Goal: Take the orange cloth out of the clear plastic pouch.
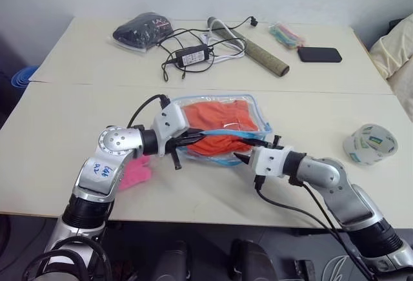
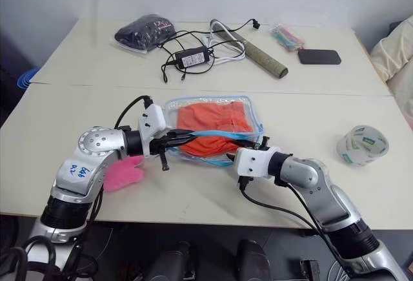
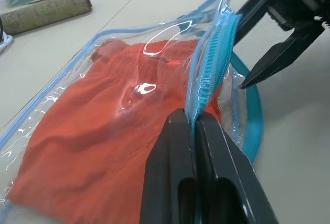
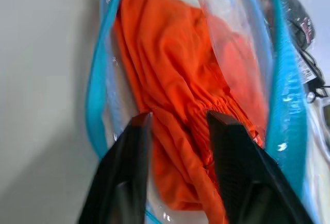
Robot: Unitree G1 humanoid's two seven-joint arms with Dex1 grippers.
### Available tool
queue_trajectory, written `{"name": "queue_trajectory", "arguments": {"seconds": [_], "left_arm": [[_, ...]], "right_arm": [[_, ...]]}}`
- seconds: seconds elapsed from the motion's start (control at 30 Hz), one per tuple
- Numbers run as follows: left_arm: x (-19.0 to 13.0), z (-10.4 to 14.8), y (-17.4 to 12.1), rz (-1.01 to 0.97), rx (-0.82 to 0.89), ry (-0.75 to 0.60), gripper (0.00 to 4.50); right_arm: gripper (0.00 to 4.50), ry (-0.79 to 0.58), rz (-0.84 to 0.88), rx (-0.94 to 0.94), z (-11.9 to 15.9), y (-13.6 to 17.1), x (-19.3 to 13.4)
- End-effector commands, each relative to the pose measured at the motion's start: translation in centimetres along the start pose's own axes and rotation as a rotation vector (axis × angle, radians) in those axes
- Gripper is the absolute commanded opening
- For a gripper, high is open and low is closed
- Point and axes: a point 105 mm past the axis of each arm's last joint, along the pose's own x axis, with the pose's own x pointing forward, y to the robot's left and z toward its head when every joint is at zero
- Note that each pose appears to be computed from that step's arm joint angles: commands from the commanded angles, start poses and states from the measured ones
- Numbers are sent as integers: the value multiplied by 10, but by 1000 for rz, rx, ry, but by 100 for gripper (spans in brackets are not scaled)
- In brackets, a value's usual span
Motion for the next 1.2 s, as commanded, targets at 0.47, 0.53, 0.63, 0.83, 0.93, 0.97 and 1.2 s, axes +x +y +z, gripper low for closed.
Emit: {"name": "queue_trajectory", "arguments": {"seconds": [0.47,0.53,0.63,0.83,0.93,0.97,1.2], "left_arm": [[24,49,-16,-50,48,-143,0],[26,50,-17,-50,43,-150,0],[27,51,-18,-45,36,-155,0],[24,48,-15,-19,13,-152,0],[26,56,-17,-6,-42,-194,0],[28,58,-19,-6,-62,-205,0],[38,57,-9,83,-183,-213,0]], "right_arm": [[323,16,30,-511,-7,5,39],[323,15,27,-514,-9,4,48],[323,29,8,-498,-17,5,60],[161,38,10,-434,-25,10,65],[56,11,58,-418,-23,19,63],[23,2,68,-421,-21,20,62],[3,-70,70,-551,-1,10,58]]}}
